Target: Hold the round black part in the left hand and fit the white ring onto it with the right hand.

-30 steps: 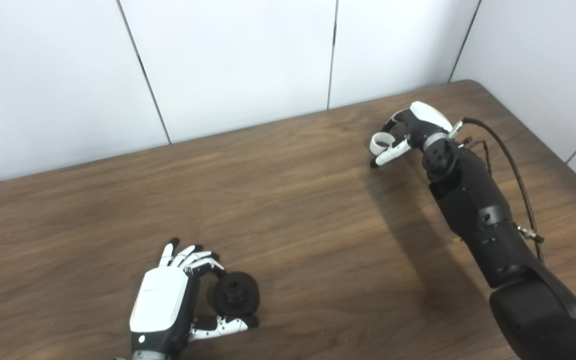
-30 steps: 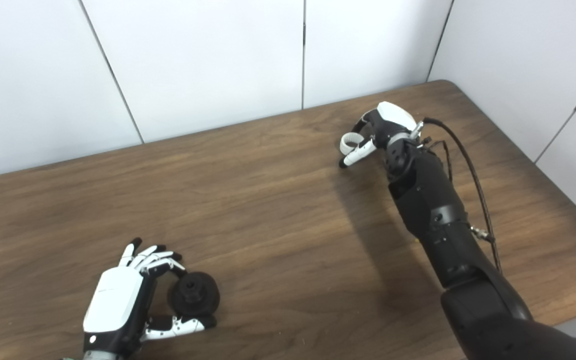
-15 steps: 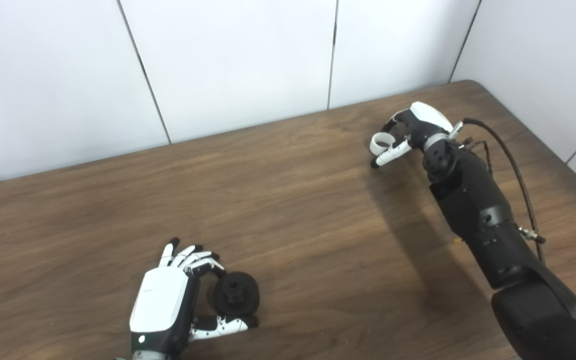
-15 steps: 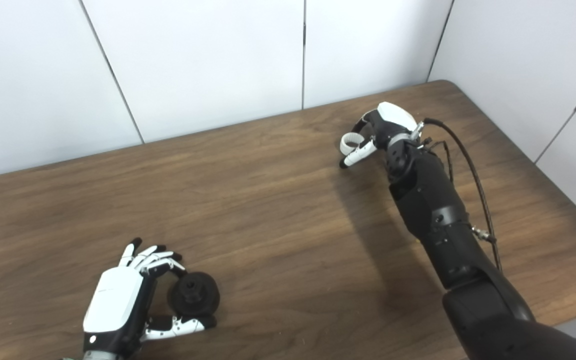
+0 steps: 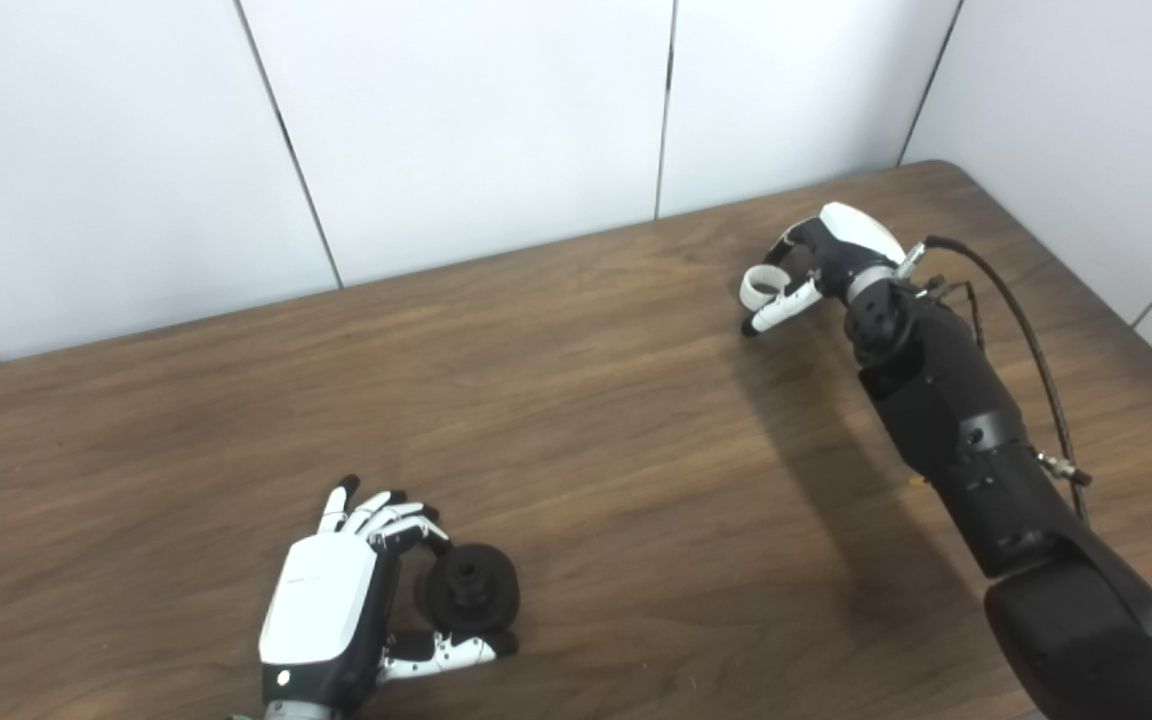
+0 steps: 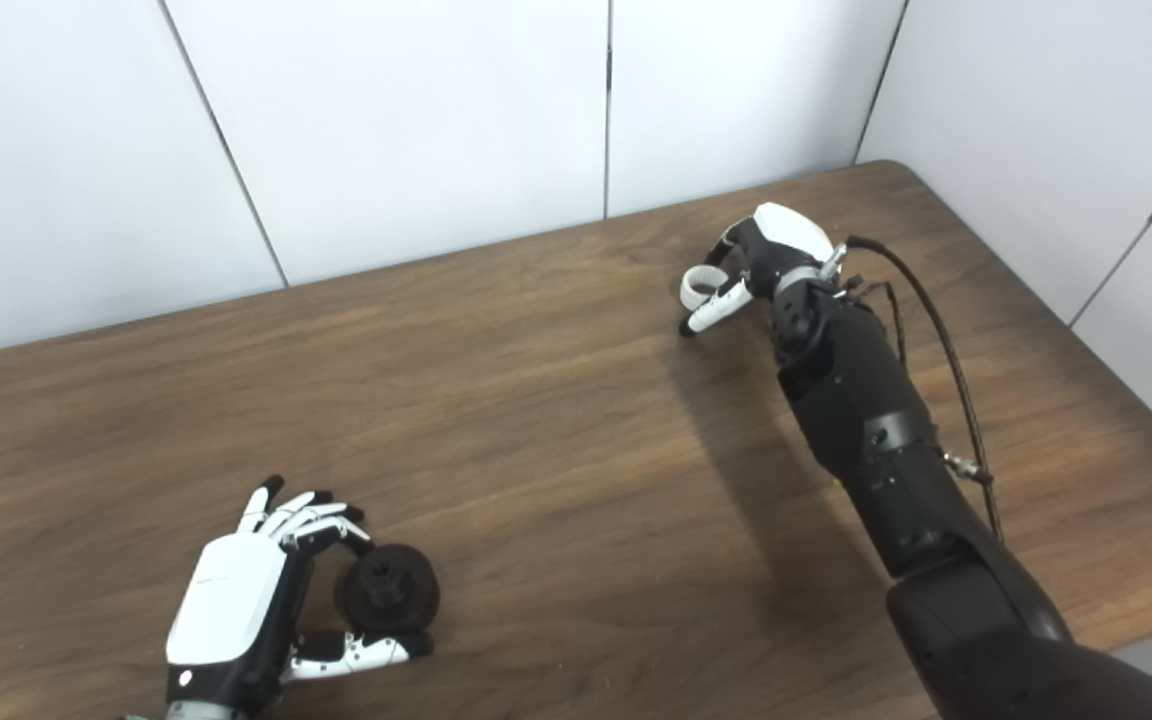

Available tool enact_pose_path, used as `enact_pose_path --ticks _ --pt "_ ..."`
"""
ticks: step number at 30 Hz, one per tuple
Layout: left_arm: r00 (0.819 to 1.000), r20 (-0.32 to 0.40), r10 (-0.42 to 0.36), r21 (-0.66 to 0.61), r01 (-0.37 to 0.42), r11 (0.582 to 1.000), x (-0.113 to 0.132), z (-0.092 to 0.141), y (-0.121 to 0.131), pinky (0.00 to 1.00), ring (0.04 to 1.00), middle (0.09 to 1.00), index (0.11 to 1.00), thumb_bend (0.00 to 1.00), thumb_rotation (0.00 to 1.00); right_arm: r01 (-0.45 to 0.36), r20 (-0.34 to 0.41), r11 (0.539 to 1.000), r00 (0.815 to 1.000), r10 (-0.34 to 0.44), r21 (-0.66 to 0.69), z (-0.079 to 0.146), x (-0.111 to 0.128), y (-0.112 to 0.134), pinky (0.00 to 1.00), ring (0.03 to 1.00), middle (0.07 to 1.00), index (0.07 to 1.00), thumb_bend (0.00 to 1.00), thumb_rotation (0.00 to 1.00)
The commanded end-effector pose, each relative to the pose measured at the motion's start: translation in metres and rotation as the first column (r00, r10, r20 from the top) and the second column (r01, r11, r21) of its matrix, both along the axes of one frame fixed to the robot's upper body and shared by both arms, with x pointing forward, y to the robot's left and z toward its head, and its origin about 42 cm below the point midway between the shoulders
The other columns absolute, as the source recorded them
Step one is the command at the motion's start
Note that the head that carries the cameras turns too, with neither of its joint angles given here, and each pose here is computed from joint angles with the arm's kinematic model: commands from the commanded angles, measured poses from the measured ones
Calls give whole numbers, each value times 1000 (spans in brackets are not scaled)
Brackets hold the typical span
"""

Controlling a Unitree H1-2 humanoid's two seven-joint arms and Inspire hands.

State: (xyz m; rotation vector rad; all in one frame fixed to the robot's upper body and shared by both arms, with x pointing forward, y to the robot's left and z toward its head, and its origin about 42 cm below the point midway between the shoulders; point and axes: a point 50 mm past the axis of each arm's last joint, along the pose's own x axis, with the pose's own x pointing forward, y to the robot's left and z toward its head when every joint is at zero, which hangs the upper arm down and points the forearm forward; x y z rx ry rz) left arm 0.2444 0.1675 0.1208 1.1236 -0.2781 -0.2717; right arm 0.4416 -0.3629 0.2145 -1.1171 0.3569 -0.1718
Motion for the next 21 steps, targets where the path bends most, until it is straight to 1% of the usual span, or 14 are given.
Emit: enact_pose_path --ticks 1,4,5,6,7,8,14,19,21 --pt "1000 7 11 36 -12 999 -2 2 8 1000 854 741 484 524 54 13 64 999 998 -10 -38 20 4 -6 1000 966 867 609 823 164" --pt "1000 6 11 36 -11 999 -2 2 8 1000 856 741 484 524 54 13 64 999 998 -11 -38 18 3 -6 1000 963 860 598 813 148" --pt "1000 6 11 38 -11 999 -2 2 7 1000 857 741 484 524 54 16 66 999 998 -14 -35 17 3 -7 1000 963 858 546 672 145" --pt "1000 7 11 40 -11 999 -2 2 7 1000 857 741 484 524 54 19 70 999 997 -17 -29 16 2 -7 1000 964 855 518 600 142" --pt "1000 7 11 41 -12 999 -2 2 7 1000 857 741 484 524 54 23 76 1000 997 -21 -22 15 2 -7 1000 962 846 500 555 138" --pt "1000 7 12 42 -12 999 -2 2 7 1000 859 741 484 524 54 26 81 1000 996 -24 -15 14 1 -7 1000 959 834 492 536 134" --pt "1000 6 13 44 -13 999 -2 2 6 1000 860 743 484 524 54 31 91 1000 995 -31 -3 12 -1 -9 1000 959 823 486 521 129" --pt "1000 5 14 44 -15 999 -2 2 6 1000 861 742 484 524 54 31 90 999 995 -32 9 13 -4 -11 1000 965 839 487 521 131" --pt "1000 5 15 45 -15 999 -1 2 6 1000 861 743 484 524 55 30 89 999 996 -31 13 13 -5 -12 1000 957 821 488 521 131"
